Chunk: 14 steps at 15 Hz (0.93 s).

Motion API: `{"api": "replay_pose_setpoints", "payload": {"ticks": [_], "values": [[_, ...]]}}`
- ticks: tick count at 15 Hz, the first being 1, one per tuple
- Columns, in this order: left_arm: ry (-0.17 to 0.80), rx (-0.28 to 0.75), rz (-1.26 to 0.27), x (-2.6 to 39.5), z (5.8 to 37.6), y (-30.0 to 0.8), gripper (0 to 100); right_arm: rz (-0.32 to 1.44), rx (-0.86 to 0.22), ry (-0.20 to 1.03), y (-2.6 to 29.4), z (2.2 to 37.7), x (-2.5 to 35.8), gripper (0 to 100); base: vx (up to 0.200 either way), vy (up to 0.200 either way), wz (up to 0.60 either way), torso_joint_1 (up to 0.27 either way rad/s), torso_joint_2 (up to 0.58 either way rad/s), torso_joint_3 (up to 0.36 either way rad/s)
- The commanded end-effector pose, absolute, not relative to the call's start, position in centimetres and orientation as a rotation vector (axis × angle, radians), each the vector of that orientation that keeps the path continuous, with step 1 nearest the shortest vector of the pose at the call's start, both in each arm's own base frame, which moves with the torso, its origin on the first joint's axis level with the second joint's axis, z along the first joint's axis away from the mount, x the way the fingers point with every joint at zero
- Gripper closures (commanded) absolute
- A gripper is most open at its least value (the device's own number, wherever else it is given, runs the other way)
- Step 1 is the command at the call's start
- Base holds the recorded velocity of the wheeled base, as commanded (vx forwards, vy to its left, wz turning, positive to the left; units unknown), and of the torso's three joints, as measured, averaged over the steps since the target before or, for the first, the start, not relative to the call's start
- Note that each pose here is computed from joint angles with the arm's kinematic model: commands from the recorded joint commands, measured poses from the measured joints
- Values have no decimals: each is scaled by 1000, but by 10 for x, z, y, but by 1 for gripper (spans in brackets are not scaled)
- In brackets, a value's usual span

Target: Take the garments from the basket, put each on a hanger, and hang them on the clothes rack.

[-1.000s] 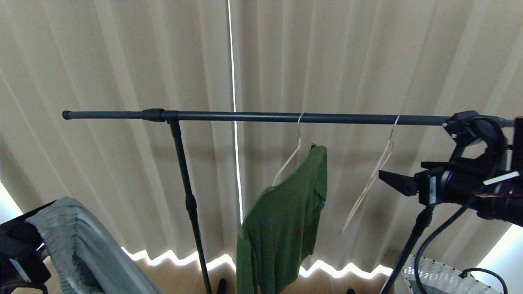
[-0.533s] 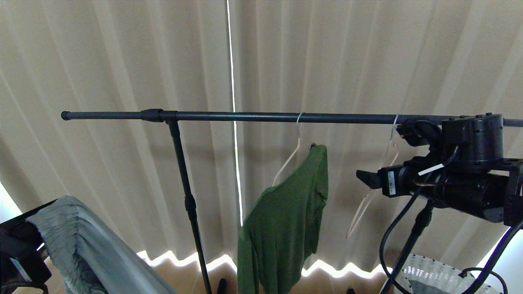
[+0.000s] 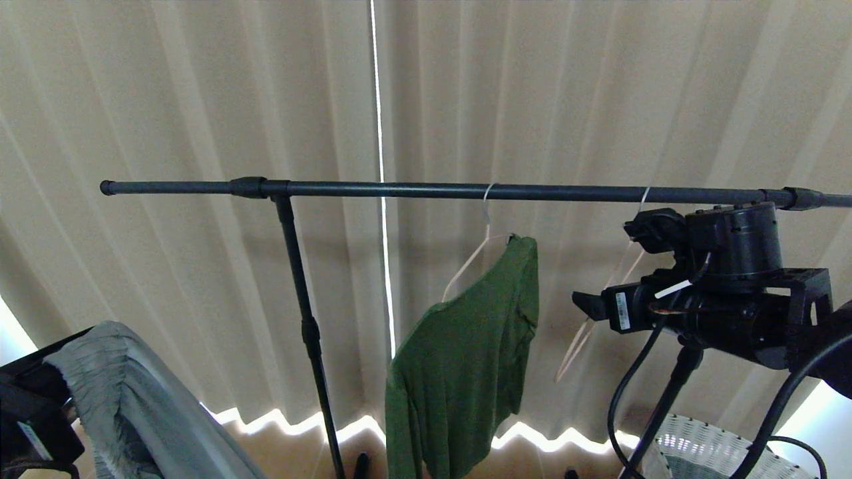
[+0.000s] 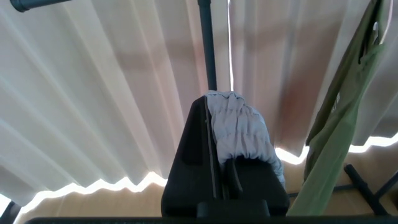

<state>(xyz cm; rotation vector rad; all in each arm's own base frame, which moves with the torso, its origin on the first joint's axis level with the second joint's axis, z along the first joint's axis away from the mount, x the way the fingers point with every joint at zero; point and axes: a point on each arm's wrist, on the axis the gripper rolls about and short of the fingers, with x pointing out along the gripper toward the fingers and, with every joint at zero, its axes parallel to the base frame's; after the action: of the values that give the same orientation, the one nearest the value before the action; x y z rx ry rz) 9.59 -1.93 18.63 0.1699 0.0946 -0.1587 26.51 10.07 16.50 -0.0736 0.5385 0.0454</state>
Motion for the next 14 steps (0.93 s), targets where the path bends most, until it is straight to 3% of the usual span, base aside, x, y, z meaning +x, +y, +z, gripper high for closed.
{"api": "replay_pose_setpoints", "payload": {"ticks": [1,14], "values": [[95,171,-158,96,186,-19,100,35,-79,547,100,162,266,0,0,0,0,0,0,0],[95,171,-158,96,186,-19,100,-97,-103,577,83,151,270,0,0,0,0,0,0,0]]}}
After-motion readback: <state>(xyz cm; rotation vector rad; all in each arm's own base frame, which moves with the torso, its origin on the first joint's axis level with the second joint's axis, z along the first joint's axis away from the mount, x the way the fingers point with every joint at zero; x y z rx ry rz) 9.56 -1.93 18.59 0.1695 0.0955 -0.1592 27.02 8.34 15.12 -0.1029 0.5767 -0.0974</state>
